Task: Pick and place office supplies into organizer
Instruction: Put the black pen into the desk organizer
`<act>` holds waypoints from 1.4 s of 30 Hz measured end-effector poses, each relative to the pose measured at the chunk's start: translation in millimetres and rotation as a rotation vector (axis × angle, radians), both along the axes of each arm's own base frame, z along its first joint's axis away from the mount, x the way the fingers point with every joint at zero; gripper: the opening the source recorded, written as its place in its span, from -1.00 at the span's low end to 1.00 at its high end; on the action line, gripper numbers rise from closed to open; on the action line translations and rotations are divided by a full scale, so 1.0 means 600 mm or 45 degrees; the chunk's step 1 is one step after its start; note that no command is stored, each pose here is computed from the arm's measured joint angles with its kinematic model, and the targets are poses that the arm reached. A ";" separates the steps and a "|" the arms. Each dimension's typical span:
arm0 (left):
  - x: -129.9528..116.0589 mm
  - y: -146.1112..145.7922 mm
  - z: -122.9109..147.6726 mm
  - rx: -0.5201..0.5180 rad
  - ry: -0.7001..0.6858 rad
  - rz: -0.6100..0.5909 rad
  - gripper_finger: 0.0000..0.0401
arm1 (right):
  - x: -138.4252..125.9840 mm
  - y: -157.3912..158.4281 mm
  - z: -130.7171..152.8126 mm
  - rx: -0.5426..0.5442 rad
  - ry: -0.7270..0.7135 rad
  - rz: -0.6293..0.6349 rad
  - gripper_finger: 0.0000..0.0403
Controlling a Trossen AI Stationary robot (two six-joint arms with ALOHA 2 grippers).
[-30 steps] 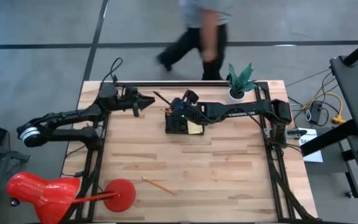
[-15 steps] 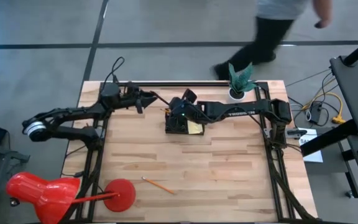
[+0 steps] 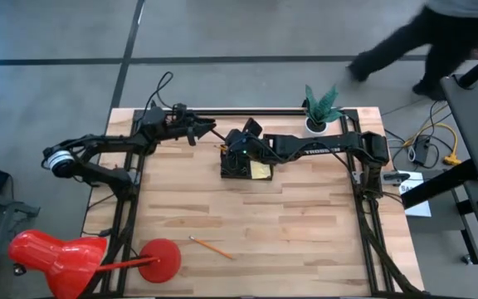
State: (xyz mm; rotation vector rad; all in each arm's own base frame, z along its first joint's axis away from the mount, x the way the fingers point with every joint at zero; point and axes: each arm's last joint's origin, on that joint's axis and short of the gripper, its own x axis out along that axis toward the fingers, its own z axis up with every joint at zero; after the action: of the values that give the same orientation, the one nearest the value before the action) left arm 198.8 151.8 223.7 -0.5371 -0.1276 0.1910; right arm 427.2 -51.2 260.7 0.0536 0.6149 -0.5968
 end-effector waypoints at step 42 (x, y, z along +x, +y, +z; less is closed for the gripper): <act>0.003 -0.041 0.042 0.603 0.440 -0.201 -0.92 | -0.021 0.020 -0.002 -0.002 0.164 -0.083 -0.11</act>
State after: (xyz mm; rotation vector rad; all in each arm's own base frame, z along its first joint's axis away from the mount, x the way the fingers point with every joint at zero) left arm 200.4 127.2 249.2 -0.0362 0.2038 0.0916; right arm 414.8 -39.2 259.6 0.0341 0.7397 -0.6674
